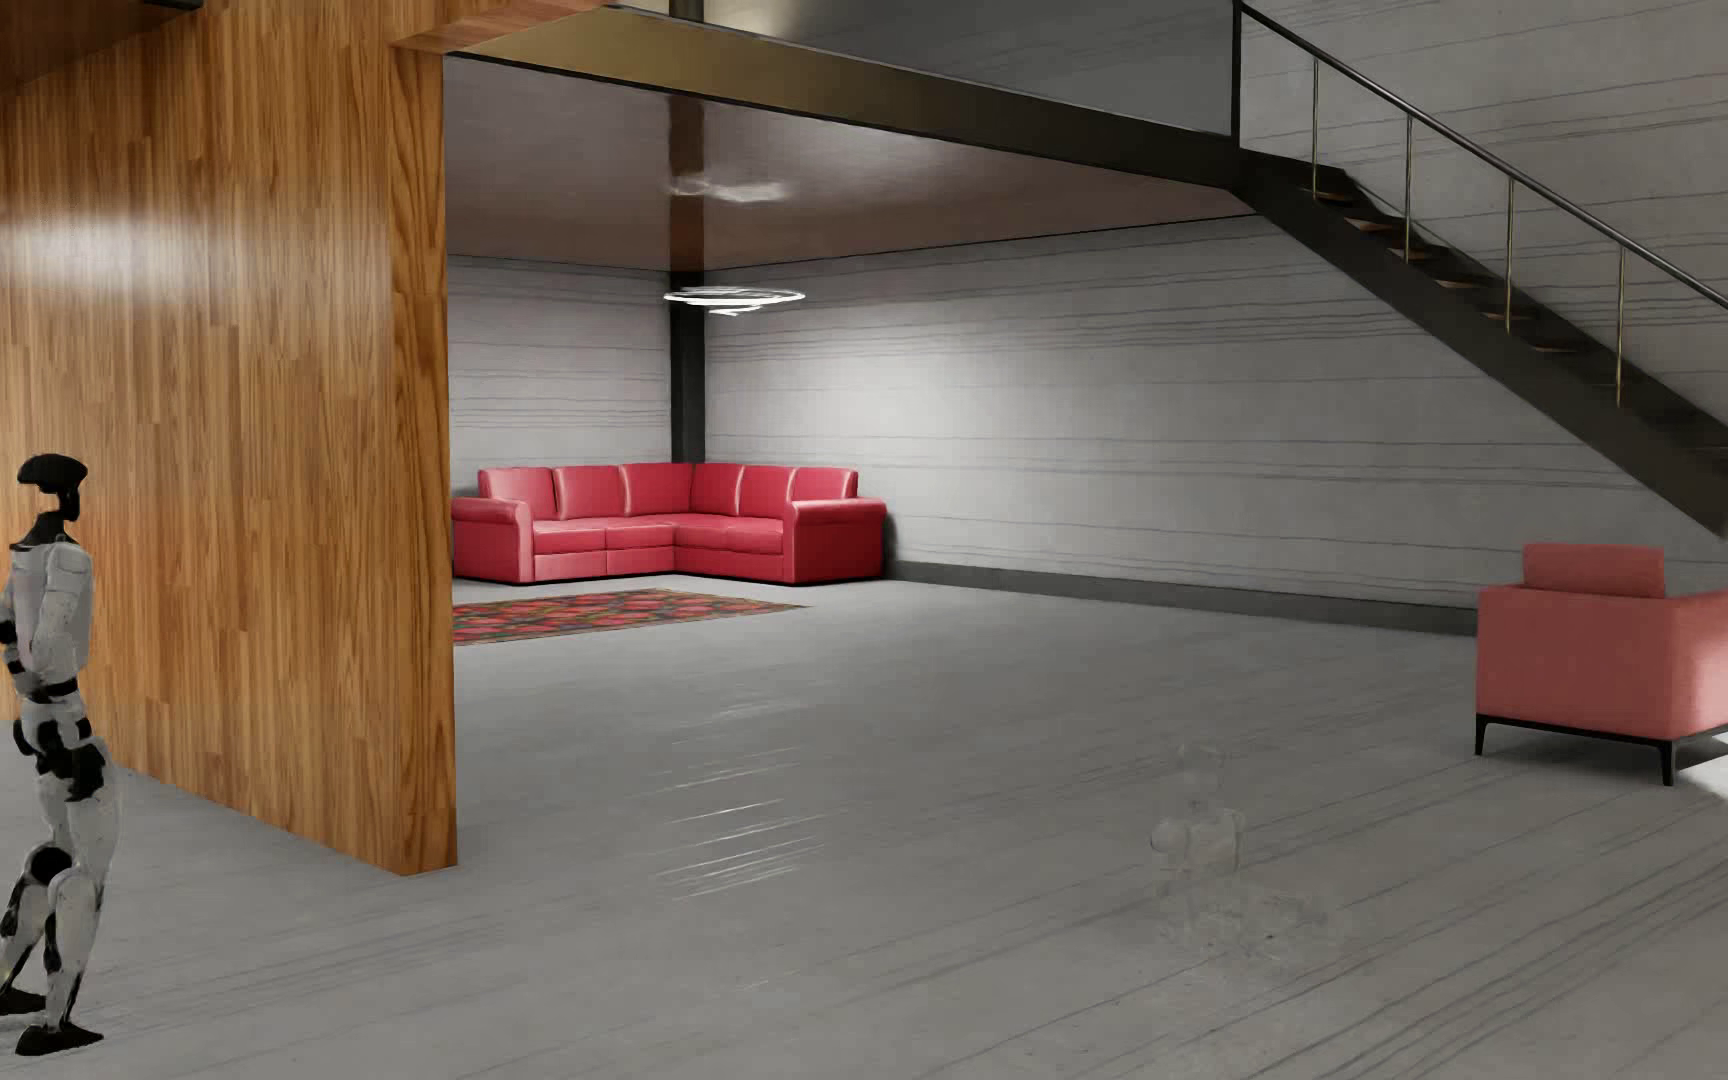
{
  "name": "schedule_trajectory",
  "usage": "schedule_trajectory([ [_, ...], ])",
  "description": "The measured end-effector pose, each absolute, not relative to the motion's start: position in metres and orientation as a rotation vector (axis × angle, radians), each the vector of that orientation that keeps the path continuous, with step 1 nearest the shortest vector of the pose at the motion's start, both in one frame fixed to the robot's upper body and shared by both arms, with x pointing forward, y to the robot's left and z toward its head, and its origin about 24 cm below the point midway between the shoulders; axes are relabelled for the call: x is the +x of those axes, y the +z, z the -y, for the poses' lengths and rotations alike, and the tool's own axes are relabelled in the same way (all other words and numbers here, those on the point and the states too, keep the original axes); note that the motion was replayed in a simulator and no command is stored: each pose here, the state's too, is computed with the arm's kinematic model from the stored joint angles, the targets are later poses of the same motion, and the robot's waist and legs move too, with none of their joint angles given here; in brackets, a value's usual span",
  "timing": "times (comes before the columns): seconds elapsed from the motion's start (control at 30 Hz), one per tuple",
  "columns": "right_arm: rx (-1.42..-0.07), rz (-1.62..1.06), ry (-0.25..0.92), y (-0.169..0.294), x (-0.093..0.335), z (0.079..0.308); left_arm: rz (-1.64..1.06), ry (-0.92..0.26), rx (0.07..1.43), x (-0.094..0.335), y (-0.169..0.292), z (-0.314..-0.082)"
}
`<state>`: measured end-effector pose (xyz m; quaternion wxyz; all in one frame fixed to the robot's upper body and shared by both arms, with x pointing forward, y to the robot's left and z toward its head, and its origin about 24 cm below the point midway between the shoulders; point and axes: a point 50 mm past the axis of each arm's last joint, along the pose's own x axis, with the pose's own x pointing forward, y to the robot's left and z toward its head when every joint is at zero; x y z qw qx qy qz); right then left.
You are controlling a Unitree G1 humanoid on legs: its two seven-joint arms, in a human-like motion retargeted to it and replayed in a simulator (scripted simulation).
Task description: Approach the sofa
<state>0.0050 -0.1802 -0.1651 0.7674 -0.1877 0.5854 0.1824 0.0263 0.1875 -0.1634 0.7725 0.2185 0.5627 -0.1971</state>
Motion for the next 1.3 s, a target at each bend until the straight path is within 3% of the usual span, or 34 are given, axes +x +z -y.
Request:
schedule_trajectory([
  [0.07,-0.405,-1.226,0.307,-0.162,0.026,0.196,-1.237,-0.393,0.474,0.026,-0.164,-0.195],
  [0.13,-0.435,-1.160,0.314,-0.158,0.049,0.199,-1.240,-0.417,0.505,0.031,-0.166,-0.195],
  [0.4,-0.412,-1.067,0.301,-0.152,0.080,0.190,-1.102,-0.423,0.488,0.069,-0.158,-0.182],
  [0.5,-0.422,-1.088,0.307,-0.153,0.072,0.193,-1.090,-0.461,0.488,0.068,-0.158,-0.173],
  [0.67,-0.420,-1.175,0.312,-0.159,0.041,0.197,-1.039,-0.503,0.544,0.077,-0.151,-0.179],
  [0.9,-0.455,-1.355,0.294,-0.164,-0.006,0.217,-0.956,-0.443,0.554,0.119,-0.143,-0.182],
  [1.0,-0.463,-1.382,0.284,-0.164,-0.012,0.222,-0.978,-0.506,0.598,0.110,-0.147,-0.180],
  [1.03,-0.459,-1.392,0.278,-0.164,-0.015,0.223,-1.027,-0.456,0.562,0.101,-0.152,-0.184],
  [1.13,-0.471,-1.397,0.301,-0.165,-0.015,0.221,-1.122,-0.526,0.578,0.062,-0.160,-0.183],
  [1.23,-0.460,-1.299,0.306,-0.164,0.013,0.213,-1.168,-0.540,0.569,0.042,-0.162,-0.184],
  [1.3,-0.452,-1.211,0.313,-0.160,0.036,0.206,-1.201,-0.471,0.516,0.032,-0.163,-0.188],
])
